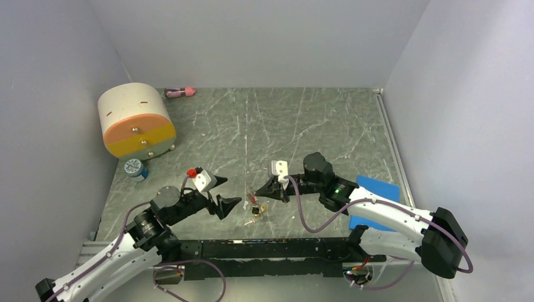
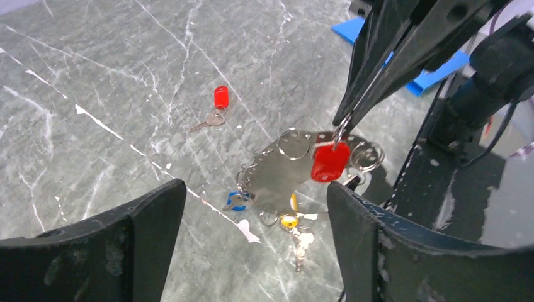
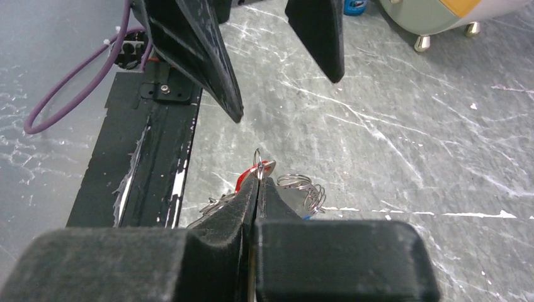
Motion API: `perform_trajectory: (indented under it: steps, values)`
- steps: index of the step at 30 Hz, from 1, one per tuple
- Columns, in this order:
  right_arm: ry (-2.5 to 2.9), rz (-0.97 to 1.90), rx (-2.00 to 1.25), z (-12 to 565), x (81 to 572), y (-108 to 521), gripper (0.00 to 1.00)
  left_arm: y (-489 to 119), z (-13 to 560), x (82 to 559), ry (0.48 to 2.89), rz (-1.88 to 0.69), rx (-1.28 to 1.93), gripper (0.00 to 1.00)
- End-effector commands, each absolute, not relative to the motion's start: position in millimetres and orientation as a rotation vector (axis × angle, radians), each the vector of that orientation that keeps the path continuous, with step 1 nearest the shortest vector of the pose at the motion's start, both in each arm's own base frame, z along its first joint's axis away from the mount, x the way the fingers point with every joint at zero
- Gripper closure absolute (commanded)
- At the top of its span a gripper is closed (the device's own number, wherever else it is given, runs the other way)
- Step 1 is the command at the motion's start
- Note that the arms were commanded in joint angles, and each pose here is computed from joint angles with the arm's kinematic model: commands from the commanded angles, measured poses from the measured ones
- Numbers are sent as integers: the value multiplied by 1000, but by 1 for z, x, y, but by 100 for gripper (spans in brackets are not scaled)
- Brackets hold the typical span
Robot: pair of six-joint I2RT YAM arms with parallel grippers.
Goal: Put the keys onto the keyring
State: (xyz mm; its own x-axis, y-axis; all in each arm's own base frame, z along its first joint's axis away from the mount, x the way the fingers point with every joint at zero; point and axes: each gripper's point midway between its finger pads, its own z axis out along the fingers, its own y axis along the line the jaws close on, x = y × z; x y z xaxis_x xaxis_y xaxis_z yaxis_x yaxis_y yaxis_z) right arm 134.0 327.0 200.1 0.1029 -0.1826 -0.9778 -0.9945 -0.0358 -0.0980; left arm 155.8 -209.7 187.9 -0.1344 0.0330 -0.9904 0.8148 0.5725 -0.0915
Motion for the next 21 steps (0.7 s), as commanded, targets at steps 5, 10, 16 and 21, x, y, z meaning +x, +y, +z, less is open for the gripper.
perform_trajectory:
  steps: [5,10,16,21]
  values:
    - [1190,1043,-1399,216,138,331,100,-210,231,148,1748,-946,524,17]
    - [1194,1051,-1403,216,138,332,100,-216,220,140,1951,-1004,451,22]
    - [1215,1059,-1406,213,139,334,100,-244,220,126,2065,-1159,518,49]
    - [1221,1065,-1405,211,139,335,100,-261,217,126,2100,-1219,560,56]
